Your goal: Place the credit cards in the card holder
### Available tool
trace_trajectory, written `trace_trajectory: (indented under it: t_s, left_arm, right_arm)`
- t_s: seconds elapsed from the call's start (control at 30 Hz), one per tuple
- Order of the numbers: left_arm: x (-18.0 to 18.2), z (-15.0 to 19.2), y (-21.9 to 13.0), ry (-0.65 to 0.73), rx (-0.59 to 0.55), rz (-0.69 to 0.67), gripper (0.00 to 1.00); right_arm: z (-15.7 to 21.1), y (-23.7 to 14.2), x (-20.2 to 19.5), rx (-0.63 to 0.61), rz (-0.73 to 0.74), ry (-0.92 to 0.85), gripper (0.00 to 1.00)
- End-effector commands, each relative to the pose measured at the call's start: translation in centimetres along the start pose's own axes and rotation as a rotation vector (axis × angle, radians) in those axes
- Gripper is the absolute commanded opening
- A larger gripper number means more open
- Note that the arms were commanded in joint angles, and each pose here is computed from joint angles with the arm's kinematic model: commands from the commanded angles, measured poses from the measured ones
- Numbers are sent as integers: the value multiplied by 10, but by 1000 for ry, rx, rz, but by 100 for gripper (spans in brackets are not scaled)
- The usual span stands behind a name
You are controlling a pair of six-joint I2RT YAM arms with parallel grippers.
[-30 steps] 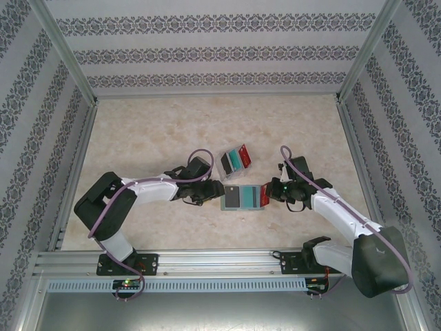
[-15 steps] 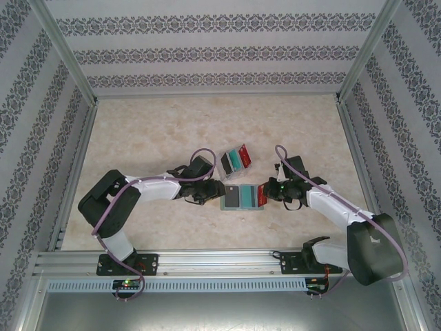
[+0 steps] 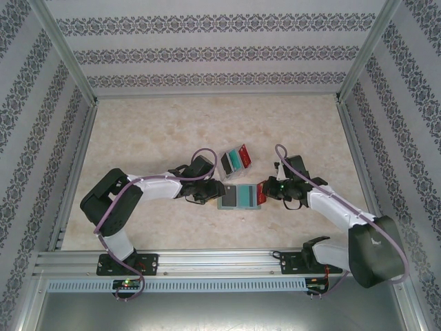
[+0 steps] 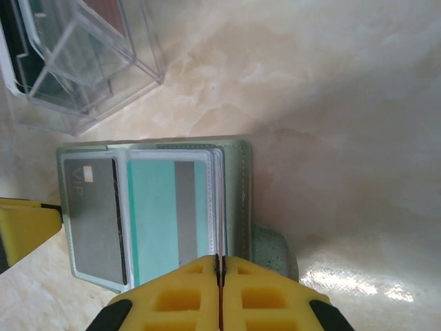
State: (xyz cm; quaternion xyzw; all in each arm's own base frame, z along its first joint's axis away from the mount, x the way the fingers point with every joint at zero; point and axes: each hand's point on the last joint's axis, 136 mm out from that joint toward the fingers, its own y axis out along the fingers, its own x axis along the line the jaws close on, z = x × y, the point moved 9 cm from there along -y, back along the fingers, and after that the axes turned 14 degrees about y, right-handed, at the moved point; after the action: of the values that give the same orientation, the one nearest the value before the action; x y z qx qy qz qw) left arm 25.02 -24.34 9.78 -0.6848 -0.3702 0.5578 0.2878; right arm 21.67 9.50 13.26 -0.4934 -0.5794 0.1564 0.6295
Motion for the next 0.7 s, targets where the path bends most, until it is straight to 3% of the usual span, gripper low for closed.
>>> trace_trajectory:
  t_s: [0.0,0.27,0.67]
  left_arm:
    - [-4,7,17,29,43,23,43]
    - [-6,5,18,30,42,27,43]
    - [-3,8,19,29,52,24,42]
  right_arm:
    - [1,-3,-1,-16,25,-40,6]
    - [5,12,-1,39,-13,-7,5]
    - [2,4,6,9,-37,-3,6]
